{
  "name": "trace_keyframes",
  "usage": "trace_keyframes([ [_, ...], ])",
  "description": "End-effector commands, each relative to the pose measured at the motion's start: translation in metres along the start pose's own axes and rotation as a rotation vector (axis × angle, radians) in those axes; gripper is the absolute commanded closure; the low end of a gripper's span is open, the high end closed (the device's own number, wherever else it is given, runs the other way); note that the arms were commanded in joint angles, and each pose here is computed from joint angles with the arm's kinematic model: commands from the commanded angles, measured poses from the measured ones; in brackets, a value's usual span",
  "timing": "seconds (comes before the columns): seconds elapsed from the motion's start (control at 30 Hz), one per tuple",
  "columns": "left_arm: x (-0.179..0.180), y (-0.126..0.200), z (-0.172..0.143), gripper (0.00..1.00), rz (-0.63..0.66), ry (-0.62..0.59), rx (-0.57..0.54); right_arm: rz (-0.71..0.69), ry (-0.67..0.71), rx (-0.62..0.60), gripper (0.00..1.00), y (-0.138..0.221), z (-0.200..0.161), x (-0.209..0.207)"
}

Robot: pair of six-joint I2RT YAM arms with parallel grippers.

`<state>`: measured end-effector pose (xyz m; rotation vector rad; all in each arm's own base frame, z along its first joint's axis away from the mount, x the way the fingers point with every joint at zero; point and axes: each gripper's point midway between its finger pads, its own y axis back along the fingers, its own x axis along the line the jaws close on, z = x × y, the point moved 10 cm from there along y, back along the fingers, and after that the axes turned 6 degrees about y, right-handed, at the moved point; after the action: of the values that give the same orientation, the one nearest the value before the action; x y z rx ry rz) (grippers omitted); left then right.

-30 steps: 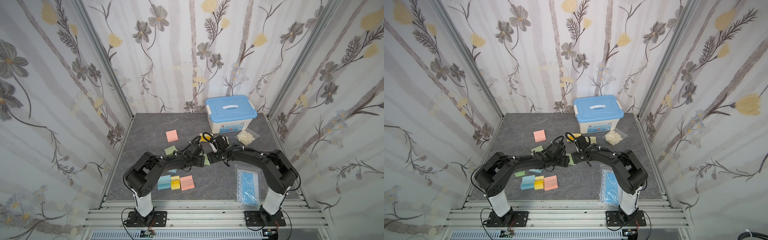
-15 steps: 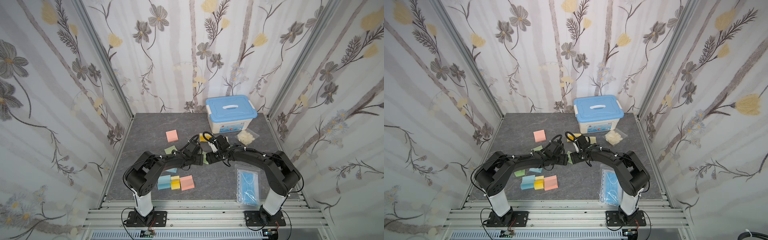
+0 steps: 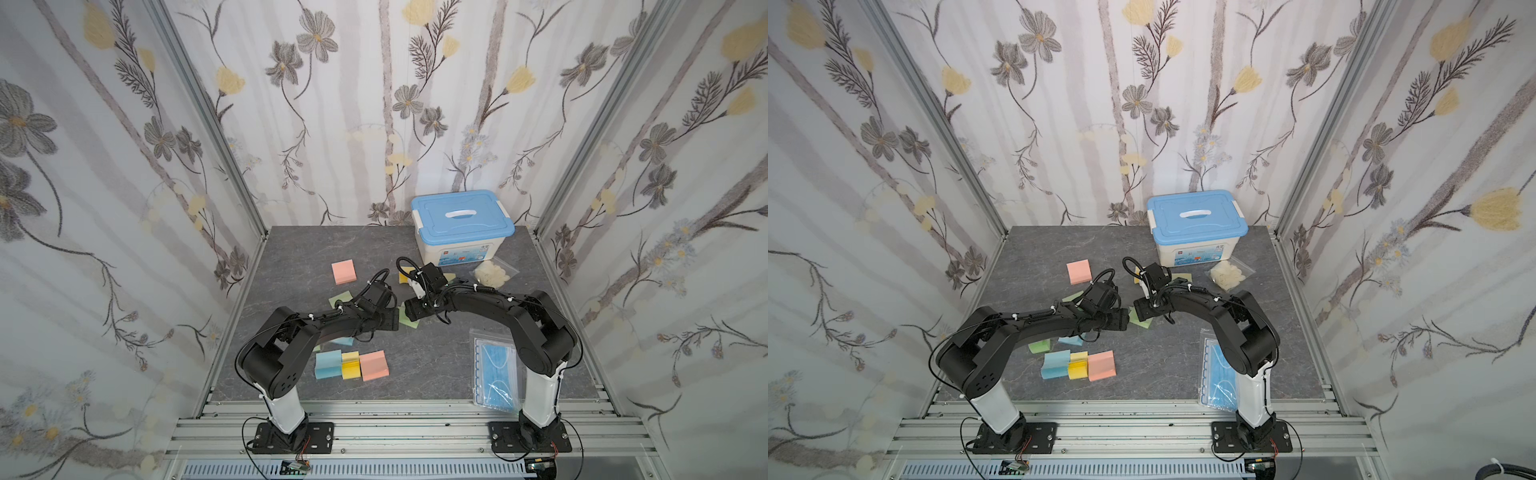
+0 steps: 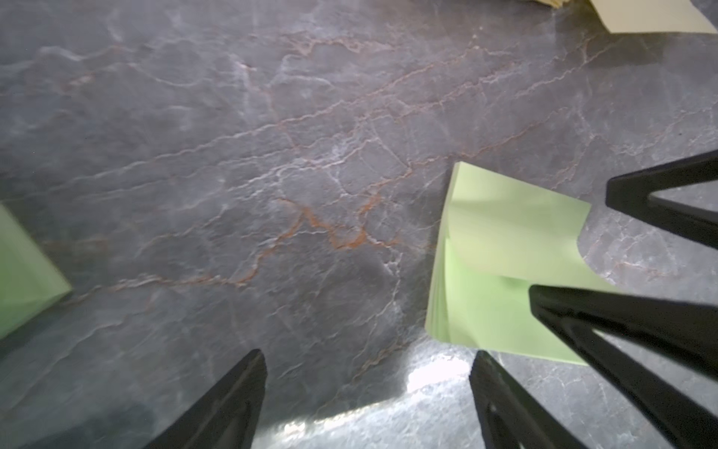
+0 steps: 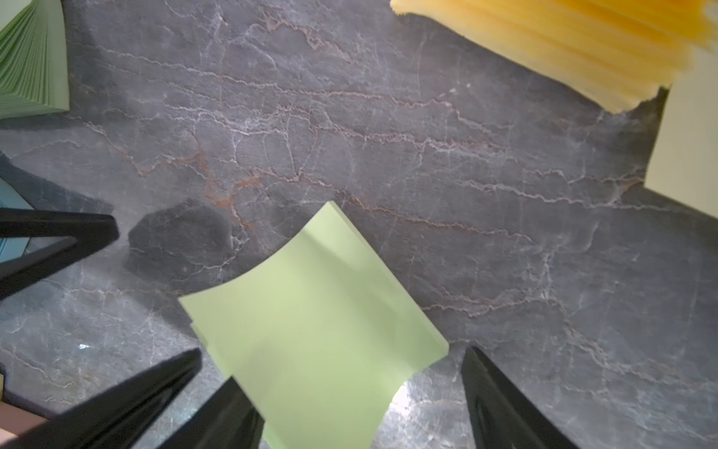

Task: Tear off pages from different memo pads
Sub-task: Pick up the memo pad from the center of the board.

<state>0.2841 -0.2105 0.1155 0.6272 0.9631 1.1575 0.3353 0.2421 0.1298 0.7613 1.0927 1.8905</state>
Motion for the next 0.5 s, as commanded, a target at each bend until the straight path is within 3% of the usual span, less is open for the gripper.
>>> trace_keyframes([
  [0.0, 0.008, 0.009, 0.002, 0.15, 0.039, 0.032, -0.030, -0.039, 0.044, 0.054, 0.22, -0.001, -0.001, -0.001],
  [0.3, 0.019, 0.030, 0.004, 0.14, 0.053, 0.053, -0.095, -0.034, 0.172, 0.143, 0.27, -0.009, 0.008, 0.009],
  [0.47, 0.028, 0.040, 0.004, 0.14, 0.076, 0.062, -0.130, -0.033, 0.246, 0.173, 0.39, -0.010, 0.015, 0.021],
])
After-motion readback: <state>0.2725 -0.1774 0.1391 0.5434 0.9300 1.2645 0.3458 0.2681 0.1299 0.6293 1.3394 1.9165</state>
